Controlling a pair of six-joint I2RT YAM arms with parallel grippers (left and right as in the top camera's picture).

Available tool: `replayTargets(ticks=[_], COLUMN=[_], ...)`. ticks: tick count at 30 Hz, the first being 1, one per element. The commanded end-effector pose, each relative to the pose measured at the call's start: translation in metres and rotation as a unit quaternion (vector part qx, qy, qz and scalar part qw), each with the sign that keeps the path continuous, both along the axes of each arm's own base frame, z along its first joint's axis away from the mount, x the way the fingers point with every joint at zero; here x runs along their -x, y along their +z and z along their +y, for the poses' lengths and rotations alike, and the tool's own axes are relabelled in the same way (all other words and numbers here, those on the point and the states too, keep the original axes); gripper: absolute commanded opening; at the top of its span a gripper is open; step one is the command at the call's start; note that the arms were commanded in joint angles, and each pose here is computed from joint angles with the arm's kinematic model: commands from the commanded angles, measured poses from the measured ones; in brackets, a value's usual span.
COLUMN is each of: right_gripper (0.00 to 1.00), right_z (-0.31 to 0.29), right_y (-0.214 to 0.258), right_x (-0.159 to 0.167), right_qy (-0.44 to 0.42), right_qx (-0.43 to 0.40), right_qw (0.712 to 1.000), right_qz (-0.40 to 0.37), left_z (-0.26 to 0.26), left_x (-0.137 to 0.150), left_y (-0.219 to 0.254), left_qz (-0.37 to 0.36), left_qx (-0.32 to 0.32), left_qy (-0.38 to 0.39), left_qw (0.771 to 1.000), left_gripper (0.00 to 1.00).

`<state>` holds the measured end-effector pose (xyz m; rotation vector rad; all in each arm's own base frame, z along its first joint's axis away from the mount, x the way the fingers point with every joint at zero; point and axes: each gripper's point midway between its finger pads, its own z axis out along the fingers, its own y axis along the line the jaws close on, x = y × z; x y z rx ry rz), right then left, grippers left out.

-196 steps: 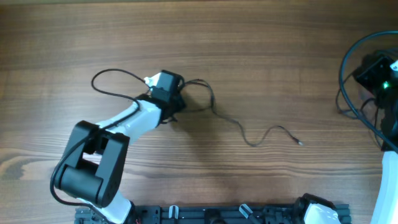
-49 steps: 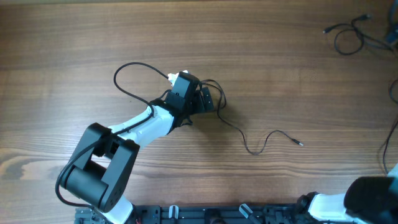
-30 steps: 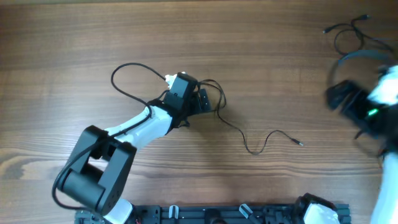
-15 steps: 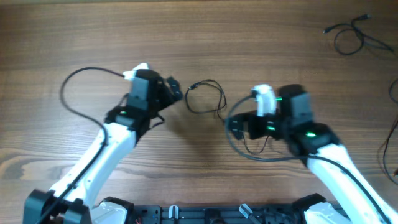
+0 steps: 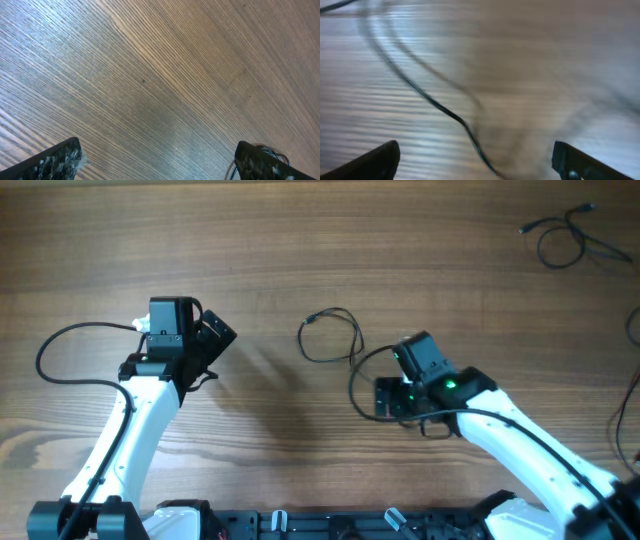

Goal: Untangle cables
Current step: 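Move the right gripper over the remaining cable at center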

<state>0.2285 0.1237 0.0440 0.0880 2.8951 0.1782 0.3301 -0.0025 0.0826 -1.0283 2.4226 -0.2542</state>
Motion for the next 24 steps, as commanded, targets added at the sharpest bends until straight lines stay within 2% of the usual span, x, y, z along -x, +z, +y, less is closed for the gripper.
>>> replayTargets(ticks=[1, 4, 5, 7, 8, 9, 15, 16, 17, 19, 21, 24], right_gripper=[1.0, 0.99, 0.89, 0.84, 0.85, 1.0, 1.0, 0.93, 0.81, 0.69, 0.7, 0.78], right_z=[-0.009, -0.01, -0.014, -0.02, -0.025, -0.029, -0.058, -0.059, -0.057, -0.05, -0.042, -0.039], right_y=[0.028, 0.027, 0.019, 0.007, -0.001, -0.006, -0.003, -0.004, -0.006, -0.015, -0.024, -0.038], right_x=[-0.007, -0.008, -0.01, -0.007, -0.003, -0.003, -0.016, -0.018, -0.018, -0.017, -0.017, -0.015], right_qy=[-0.213, -0.266, -0.298, -0.334, -0.362, -0.376, -0.411, -0.413, -0.414, -0.41, -0.406, -0.408], right_qx=[-0.049, -0.063, -0.06, -0.05, -0.04, -0.034, 0.015, 0.012, 0.008, -0.001, -0.011, -0.004], right_qw=[0.976, 0.962, 0.953, 0.941, 0.931, 0.926, 0.91, 0.909, 0.909, 0.911, 0.914, 0.913], right_qz=[-0.017, -0.014, -0.017, -0.011, -0.003, 0.001, -0.054, -0.053, -0.05, -0.028, -0.007, 0.013], left_z=[0.004, 0.004, 0.004, 0.004, 0.004, 0.004, 0.004, 0.004, 0.004, 0.004, 0.004, 0.004], left_x=[0.0, 0.0, 0.0, 0.0, 0.0, 0.0, 0.0, 0.0, 0.0, 0.0, 0.0, 0.0], left_y=[0.002, 0.002, 0.002, 0.002, 0.002, 0.002, 0.002, 0.002, 0.002, 0.002, 0.002, 0.002], left_qz=[-0.003, -0.003, -0.003, -0.003, -0.003, -0.003, -0.003, -0.003, -0.003, -0.003, -0.003, -0.003], left_qx=[-0.001, -0.001, -0.001, -0.001, -0.001, -0.001, -0.001, -0.001, -0.001, -0.001, -0.001, -0.001], left_qy=[0.011, 0.011, 0.011, 0.011, 0.011, 0.011, 0.011, 0.011, 0.011, 0.011, 0.011, 0.011], left_qw=[1.0, 1.0, 1.0, 1.0, 1.0, 1.0, 1.0, 1.0, 1.0, 1.0, 1.0, 1.0], left_gripper=[1.0, 1.0, 1.0, 1.0, 1.0, 1.0, 1.0, 1.0, 1.0, 1.0, 1.0, 1.0])
